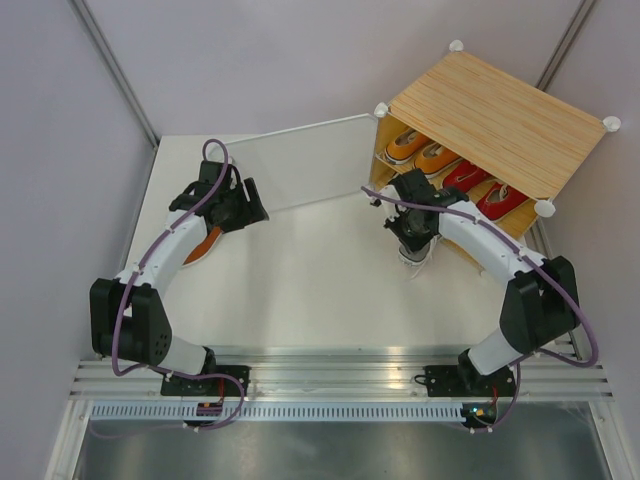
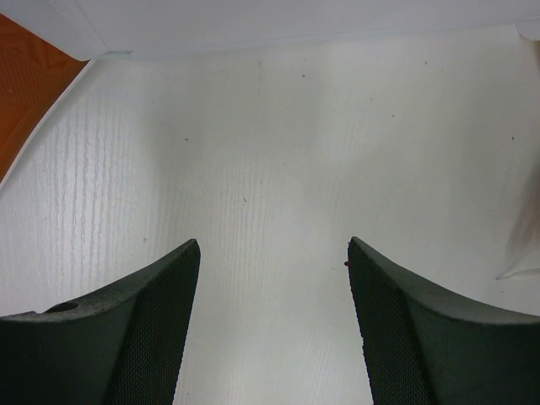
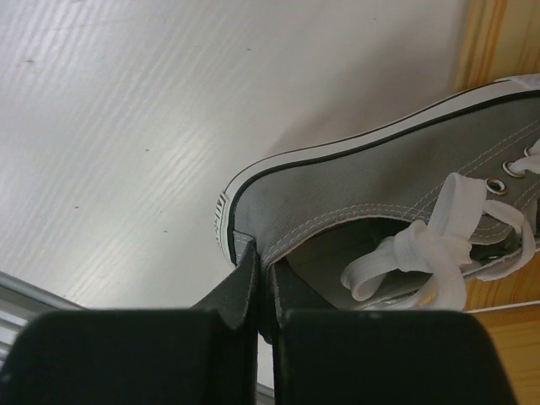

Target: Place and organize the shoes in the shoe cabinet

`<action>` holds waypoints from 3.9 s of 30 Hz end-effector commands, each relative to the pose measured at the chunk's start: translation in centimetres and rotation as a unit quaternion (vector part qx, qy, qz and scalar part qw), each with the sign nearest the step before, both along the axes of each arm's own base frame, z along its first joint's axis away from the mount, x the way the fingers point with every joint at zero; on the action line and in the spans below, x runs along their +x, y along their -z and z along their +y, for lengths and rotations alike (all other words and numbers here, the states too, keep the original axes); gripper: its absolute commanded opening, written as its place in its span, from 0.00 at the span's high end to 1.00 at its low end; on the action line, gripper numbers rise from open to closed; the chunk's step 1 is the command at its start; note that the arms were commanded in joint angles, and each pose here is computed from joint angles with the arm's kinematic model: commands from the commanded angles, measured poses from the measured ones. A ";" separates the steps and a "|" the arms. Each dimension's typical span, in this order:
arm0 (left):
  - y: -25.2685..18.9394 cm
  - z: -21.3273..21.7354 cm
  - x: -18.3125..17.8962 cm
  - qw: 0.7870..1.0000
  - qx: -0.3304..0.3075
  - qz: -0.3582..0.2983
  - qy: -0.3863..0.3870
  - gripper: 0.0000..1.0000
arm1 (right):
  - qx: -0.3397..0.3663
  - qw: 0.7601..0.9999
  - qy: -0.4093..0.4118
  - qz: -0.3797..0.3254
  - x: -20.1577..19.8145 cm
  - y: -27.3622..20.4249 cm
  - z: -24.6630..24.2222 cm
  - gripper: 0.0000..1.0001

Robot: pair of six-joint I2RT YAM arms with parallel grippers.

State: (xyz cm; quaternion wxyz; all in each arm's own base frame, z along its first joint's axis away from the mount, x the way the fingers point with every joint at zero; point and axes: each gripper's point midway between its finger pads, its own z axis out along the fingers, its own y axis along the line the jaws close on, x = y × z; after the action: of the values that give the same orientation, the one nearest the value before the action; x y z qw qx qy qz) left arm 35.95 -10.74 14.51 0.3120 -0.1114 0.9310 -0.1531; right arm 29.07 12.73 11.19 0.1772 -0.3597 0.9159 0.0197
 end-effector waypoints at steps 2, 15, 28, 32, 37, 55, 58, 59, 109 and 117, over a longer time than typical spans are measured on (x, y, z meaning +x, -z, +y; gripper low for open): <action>-0.7 0.0 -0.3 1.000 -0.002 -0.010 0.014 0.26 | -0.052 0.996 0.030 -0.065 4.8 -0.7 -3.2 0.99; -1.0 0.2 -0.3 1.000 0.000 -0.015 0.012 0.25 | -0.030 0.991 0.083 -0.103 9.5 -1.1 -4.3 0.52; -0.9 0.3 -0.3 1.000 0.002 -0.015 0.008 0.25 | 0.080 0.972 -0.003 -0.219 9.7 -6.1 6.1 0.49; -0.9 0.3 -0.3 1.000 0.002 -0.015 0.008 0.25 | 0.089 0.968 -0.009 -0.236 11.9 -4.8 7.6 0.51; -1.1 0.6 -0.2 1.000 0.006 -0.018 0.003 0.25 | 0.069 0.968 -0.004 -0.242 14.6 -2.0 8.1 0.53; -1.1 0.9 -0.1 1.000 0.007 -0.020 -0.004 0.25 | -0.004 0.960 0.059 -0.274 20.2 3.4 4.1 0.54; -1.0 0.8 -0.1 1.000 0.007 -0.018 -0.003 0.25 | 0.005 0.962 0.058 -0.268 20.5 4.0 4.1 0.54; -1.1 0.8 -0.1 1.000 0.006 -0.019 -0.004 0.25 | 0.007 0.963 0.057 -0.262 20.5 4.6 4.2 0.54; -1.6 1.1 -0.3 1.000 0.007 -0.027 -0.008 0.25 | 0.031 0.943 0.149 -0.295 20.8 2.0 2.6 0.50; -1.7 1.0 -0.3 1.000 0.005 -0.029 -0.006 0.25 | -0.014 0.897 0.240 -0.372 20.5 -1.8 -1.0 0.54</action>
State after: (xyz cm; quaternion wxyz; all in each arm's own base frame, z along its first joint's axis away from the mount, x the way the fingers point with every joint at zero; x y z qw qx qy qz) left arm 35.63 -10.02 14.75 0.3185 -0.1187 0.9288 -0.1478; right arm 48.96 14.02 9.60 0.4533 -0.1857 0.8622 -0.1290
